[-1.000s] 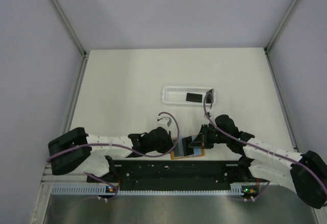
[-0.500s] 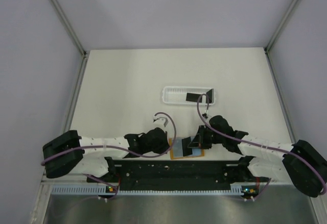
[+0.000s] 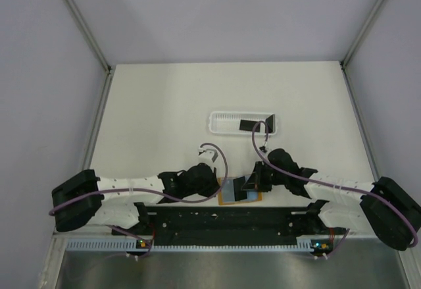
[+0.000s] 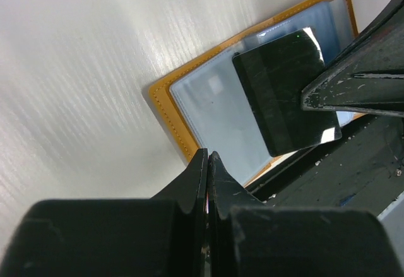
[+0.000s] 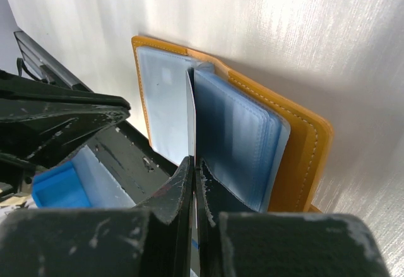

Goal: Put the credit cards into the card holder
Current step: Insert the credit card into the card holder.

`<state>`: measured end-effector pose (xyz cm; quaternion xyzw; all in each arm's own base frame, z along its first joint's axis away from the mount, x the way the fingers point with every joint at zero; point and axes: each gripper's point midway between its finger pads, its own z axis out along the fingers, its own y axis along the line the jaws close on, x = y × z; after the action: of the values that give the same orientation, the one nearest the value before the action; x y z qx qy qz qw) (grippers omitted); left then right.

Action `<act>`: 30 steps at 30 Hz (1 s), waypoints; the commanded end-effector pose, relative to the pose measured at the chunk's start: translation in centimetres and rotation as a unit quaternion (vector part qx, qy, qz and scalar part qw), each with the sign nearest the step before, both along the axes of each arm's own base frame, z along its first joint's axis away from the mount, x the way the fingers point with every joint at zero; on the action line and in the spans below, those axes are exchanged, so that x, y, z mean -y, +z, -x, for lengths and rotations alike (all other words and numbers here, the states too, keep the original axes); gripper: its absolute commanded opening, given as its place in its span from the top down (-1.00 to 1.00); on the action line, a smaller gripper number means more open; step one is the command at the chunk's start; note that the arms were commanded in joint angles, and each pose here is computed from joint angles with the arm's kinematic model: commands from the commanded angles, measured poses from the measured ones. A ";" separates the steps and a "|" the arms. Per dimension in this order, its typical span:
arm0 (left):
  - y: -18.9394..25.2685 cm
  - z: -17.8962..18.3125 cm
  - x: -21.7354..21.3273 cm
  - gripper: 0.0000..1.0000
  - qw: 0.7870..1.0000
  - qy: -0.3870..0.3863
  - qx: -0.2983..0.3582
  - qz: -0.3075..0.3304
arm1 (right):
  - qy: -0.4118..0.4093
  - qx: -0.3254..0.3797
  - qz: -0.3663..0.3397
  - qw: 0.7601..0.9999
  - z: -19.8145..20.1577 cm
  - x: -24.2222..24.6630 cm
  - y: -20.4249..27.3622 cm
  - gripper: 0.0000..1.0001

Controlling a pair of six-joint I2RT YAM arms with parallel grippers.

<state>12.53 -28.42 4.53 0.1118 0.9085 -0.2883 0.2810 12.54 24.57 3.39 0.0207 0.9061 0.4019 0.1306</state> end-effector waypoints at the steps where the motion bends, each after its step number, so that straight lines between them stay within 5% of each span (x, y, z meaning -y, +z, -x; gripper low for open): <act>1: 1.1 -0.3 2.6 1.00 0.999 -0.023 0.007 0.036 | -0.003 0.021 -0.001 1.000 -1.0 -0.7 0.9 1.00; 18: -3.3 1.2 0.9 1.00 0.999 -0.017 -0.040 0.000 | 0.016 0.047 -0.021 0.999 -1.1 -1.3 2.9 1.00; 30: -4.0 1.5 -0.3 1.00 0.999 -0.007 -0.044 -0.009 | 0.033 0.083 0.026 0.996 -1.3 0.2 3.8 1.00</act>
<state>11.72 -30.02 2.28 0.1037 0.9075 -0.3202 0.2514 13.45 24.32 6.10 -0.0158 0.9036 0.3923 0.1713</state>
